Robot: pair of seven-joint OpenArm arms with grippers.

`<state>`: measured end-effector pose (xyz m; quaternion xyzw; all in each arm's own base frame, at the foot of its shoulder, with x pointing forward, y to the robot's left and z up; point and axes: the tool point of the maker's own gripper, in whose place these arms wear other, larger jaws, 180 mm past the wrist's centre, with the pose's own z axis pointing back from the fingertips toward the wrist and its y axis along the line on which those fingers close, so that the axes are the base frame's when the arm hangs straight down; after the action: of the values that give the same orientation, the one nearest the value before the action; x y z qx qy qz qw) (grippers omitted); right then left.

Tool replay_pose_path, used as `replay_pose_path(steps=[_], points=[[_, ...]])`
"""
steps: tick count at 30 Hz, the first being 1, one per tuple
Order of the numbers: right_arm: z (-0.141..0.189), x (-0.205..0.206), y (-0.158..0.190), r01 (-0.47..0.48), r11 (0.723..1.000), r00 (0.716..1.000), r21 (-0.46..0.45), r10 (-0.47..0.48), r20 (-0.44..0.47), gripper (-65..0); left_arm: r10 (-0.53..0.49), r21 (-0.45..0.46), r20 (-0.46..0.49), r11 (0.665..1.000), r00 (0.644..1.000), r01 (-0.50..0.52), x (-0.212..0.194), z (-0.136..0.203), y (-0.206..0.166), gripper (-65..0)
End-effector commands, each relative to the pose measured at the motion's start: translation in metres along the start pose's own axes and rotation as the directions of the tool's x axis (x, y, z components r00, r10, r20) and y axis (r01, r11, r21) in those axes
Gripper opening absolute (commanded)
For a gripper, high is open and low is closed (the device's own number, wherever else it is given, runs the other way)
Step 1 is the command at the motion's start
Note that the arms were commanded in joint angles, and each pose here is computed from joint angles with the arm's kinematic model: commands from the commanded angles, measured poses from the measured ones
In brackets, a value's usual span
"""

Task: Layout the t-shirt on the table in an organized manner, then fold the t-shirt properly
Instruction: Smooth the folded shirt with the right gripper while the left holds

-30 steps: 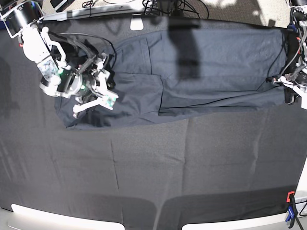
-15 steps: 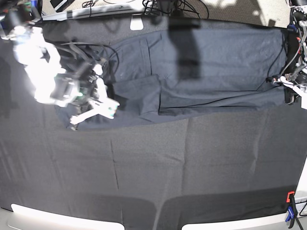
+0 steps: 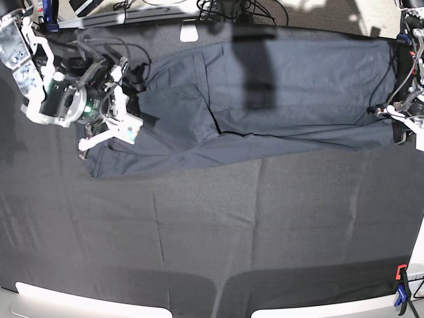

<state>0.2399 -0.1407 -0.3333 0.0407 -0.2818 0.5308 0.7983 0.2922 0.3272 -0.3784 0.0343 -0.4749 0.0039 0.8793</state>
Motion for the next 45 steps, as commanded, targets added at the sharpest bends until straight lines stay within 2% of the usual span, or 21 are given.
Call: replay_pose_path(steps=[1,6,11,19,25,30,36,41,45], points=[[0.007,0.004,-0.009,-0.021,0.999,1.000,-0.024,0.021,0.006,-65.0,-0.023,0.012,0.053,1.000,0.998,0.022,0.019,0.002,0.007,-65.0],[0.016,-0.008,-0.014,-0.061,0.997,0.997,-0.037,0.059,-0.058,-65.0,-0.061,0.027,0.079,0.998,0.995,0.059,0.025,0.003,0.011,-65.0],[0.028,-0.014,-0.023,-0.110,0.992,0.990,-0.054,0.104,-0.094,-65.0,-0.141,0.057,0.209,0.990,0.968,0.132,0.050,0.006,0.012,-65.0],[0.028,-0.014,-0.023,-0.110,0.992,0.990,-0.055,0.105,-0.094,-65.0,-0.137,0.075,0.358,0.990,0.923,0.118,0.108,0.000,0.011,-65.0],[0.027,-0.011,-0.021,-0.104,0.993,0.992,-0.053,0.100,-0.081,-65.0,-0.131,0.087,0.418,0.991,0.899,0.104,0.144,-0.005,0.013,-65.0],[0.027,-0.011,-0.021,-0.104,0.993,0.992,-0.053,0.100,-0.080,-65.0,-0.129,0.087,0.404,0.991,0.906,0.102,0.142,-0.006,0.013,-65.0],[0.027,-0.011,-0.021,-0.105,0.993,0.992,-0.053,0.100,-0.081,-65.0,-0.069,0.041,0.317,0.997,0.946,0.059,0.101,-0.003,0.010,-65.0],[0.027,-0.012,-0.022,-0.107,0.993,0.991,-0.055,0.102,-0.087,-65.0,-0.095,0.032,0.233,0.995,0.968,0.090,0.058,0.010,0.006,-65.0],[0.033,-0.019,-0.033,-0.118,0.989,0.987,-0.086,0.108,-0.121,-65.0,-0.121,0.034,0.210,0.993,0.970,0.116,0.046,0.023,0.005,-65.0]])
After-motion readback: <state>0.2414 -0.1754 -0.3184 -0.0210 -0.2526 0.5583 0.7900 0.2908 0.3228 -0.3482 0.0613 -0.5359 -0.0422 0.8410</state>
